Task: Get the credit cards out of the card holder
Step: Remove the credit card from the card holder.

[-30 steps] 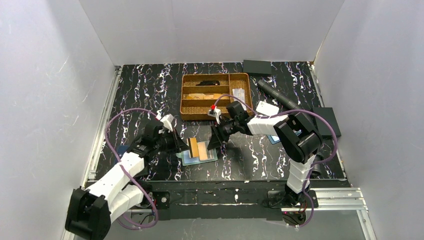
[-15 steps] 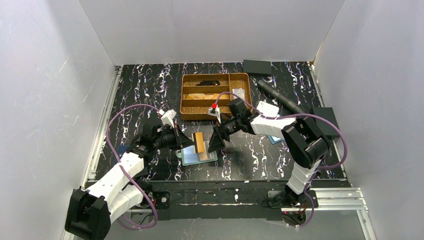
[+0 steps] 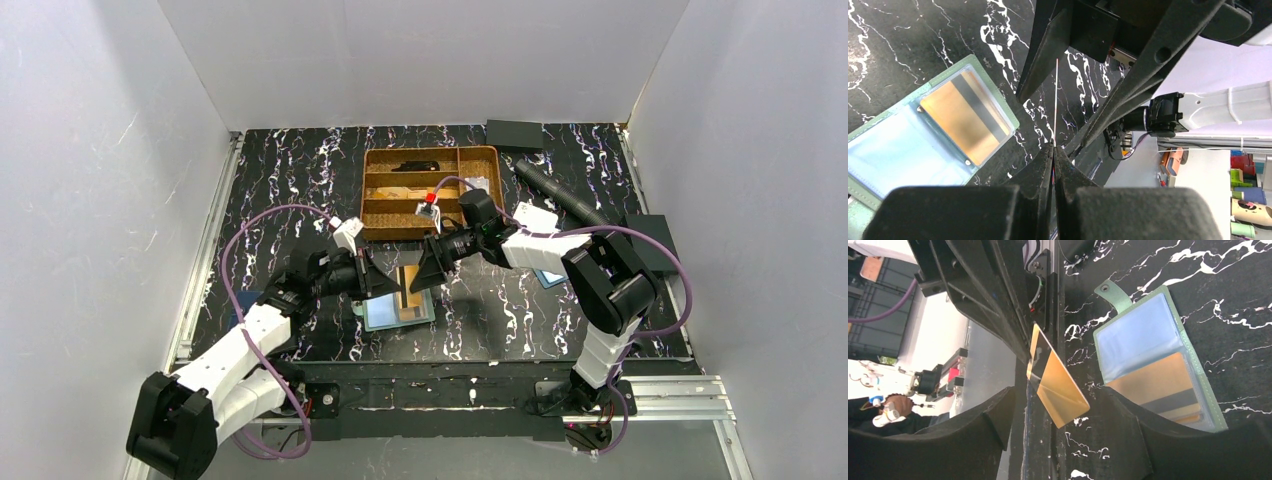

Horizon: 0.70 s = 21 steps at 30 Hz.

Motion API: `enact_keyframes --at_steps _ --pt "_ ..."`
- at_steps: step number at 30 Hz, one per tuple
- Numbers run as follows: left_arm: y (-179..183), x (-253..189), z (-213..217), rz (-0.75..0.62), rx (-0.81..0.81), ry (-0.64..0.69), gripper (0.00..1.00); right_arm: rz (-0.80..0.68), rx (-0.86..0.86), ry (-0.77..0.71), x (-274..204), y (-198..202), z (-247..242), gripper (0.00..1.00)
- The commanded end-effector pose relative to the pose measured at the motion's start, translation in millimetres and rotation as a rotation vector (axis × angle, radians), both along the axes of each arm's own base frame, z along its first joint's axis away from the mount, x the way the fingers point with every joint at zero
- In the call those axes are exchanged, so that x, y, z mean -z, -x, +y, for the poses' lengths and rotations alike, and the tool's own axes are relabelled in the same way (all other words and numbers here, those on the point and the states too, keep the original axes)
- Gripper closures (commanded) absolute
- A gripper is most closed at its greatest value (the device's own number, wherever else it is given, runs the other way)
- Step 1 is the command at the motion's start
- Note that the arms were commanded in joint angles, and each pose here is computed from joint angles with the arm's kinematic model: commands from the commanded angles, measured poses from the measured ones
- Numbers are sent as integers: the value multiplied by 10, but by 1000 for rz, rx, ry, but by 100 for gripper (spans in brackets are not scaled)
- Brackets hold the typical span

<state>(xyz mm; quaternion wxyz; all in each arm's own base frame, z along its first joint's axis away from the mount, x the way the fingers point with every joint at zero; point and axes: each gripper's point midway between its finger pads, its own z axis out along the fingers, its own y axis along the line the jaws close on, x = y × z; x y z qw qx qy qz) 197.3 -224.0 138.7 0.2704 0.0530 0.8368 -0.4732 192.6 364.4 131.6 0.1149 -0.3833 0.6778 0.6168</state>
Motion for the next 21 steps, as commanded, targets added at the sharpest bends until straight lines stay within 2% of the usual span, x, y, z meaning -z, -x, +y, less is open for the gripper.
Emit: enact_keyframes --at_steps 1,2,5,7,8,10,13,18,19,21 --pt "9 -112 -61 -30 28 38 100 15 -2 -47 -113 -19 25 35" --pt "5 -106 -58 -30 24 36 100 16 -2 -51 -121 -17 19 42" --pt "-13 -94 -40 -29 3 32 100 14 -1 -70 -169 -33 -4 78" --pt "-42 -76 -14 -21 -34 27 100 14 -8 -82 -199 -35 -23 97" --pt "-60 -77 -1 -19 -53 27 98 11 -15 -90 -220 -30 -36 99" --pt "-78 -89 25 -6 -89 37 76 -8 -31 -107 -268 -7 -58 99" --pt "-82 -171 67 15 -141 79 49 -96 -54 -117 -315 -9 -110 99" --pt "-83 -323 155 73 -256 179 5 -454 -99 67 -273 -175 -356 99" --pt "-82 -342 161 106 -282 206 2 -520 -99 100 -299 -223 -406 99" --pt "-83 -372 156 177 -320 253 2 -677 -100 160 -367 -337 -525 99"
